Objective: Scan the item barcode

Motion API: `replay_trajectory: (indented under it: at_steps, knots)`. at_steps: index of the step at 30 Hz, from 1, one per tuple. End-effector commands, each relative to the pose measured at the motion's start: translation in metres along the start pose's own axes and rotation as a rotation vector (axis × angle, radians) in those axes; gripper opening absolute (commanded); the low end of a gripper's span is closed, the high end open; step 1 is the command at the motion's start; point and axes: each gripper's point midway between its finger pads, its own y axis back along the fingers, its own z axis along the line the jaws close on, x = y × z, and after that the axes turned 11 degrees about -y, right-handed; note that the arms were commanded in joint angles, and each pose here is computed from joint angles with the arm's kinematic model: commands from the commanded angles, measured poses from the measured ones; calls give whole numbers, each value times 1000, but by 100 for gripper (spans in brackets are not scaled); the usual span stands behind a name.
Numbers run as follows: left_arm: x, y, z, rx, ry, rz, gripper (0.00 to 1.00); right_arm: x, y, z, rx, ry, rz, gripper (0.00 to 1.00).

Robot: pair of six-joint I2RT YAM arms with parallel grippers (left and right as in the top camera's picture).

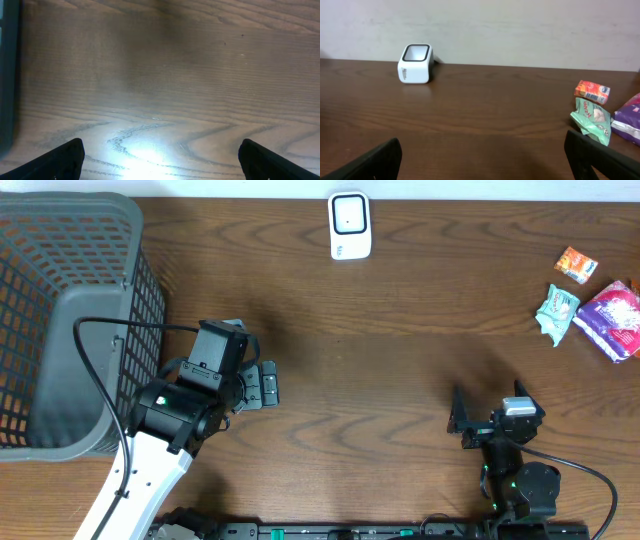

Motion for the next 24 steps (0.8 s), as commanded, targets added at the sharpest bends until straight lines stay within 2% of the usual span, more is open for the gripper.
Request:
replay_trajectory:
  at_steps: [1,24]
  knots:
    - [0,0,2,-7,-9,0,98,0,0,2,-7,14,-1,99]
    - [5,0,4,-13,-11,22,98,0,0,2,-7,14,-1,99]
